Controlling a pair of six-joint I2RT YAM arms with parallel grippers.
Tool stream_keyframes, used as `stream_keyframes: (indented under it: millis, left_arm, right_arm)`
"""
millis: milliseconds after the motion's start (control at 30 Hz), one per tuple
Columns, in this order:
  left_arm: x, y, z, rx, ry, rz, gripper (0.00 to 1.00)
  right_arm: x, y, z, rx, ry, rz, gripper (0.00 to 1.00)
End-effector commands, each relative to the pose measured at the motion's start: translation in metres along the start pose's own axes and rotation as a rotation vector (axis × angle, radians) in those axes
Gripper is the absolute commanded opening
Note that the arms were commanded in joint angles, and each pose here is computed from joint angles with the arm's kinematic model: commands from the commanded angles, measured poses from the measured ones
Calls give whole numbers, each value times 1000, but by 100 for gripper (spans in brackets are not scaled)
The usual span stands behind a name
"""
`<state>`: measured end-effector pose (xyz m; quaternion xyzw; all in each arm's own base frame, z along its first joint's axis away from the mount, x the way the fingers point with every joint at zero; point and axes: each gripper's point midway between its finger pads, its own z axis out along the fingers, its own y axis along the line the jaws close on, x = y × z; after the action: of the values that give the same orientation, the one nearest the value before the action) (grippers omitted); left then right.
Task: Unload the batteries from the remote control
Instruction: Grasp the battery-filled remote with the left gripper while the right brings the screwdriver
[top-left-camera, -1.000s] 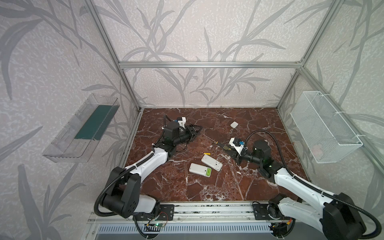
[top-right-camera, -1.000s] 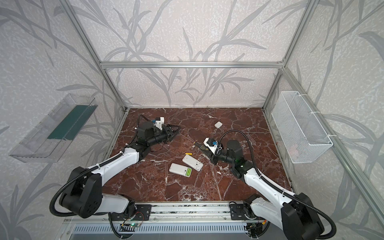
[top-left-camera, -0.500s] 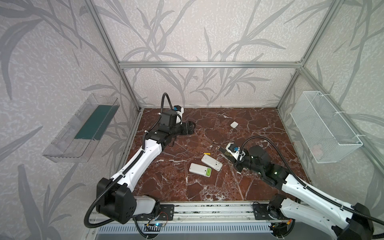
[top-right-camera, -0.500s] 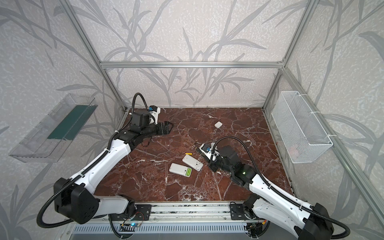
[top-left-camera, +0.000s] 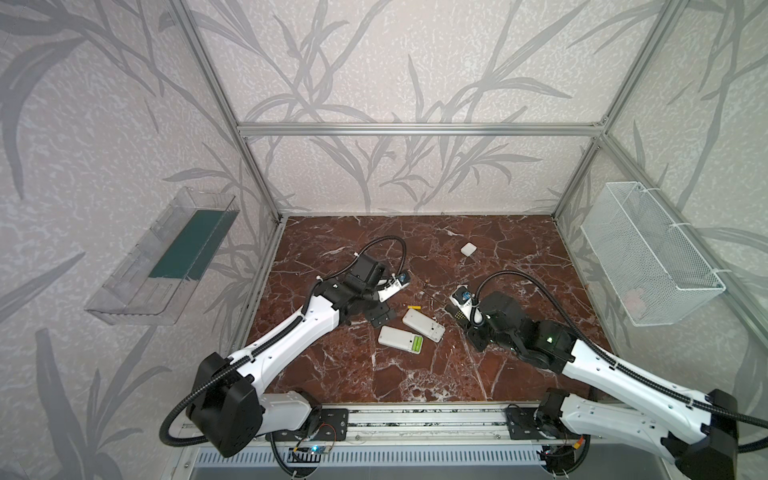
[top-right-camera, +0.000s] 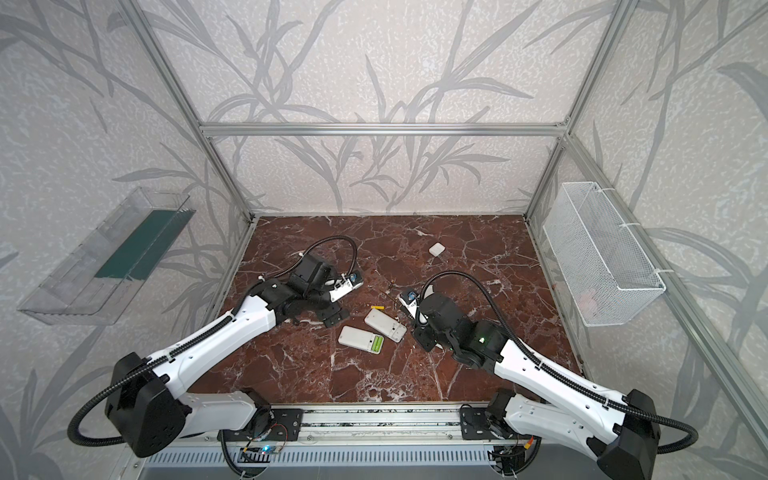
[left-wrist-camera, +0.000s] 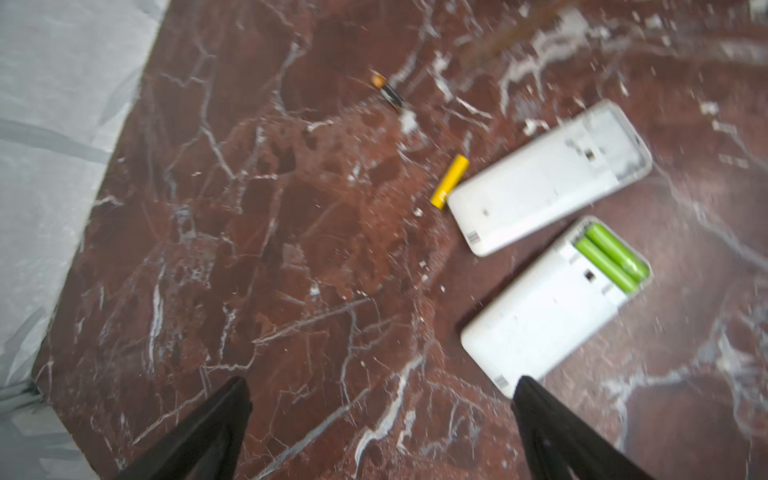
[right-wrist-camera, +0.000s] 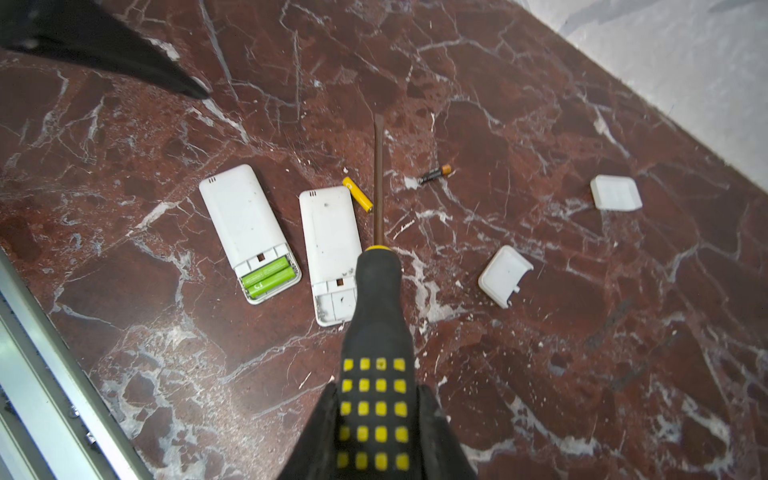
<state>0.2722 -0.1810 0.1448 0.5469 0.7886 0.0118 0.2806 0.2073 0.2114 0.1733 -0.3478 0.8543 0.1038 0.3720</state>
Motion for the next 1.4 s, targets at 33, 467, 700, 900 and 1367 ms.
stream_keyframes:
  millis: [33,467,700,900,1367]
  left_arm:
    - [10,-37,-9,94,-40,257,100]
    - [25,-75,37,219,69,346,98]
    - [35,-73,58,212,139,345,99]
    - [39,-74,80,208,168,341,99]
    - [35,-105,80,348,199,250,82]
  right_arm:
    - [13,0,-8,2,77,111,0]
    - [37,6,-16,-32,183,145,0]
    - [47,15,-14,-82,201,127,0]
    - [49,23,-15,-132,191,117,0]
    - [46,27,-14,-146,255,135,0]
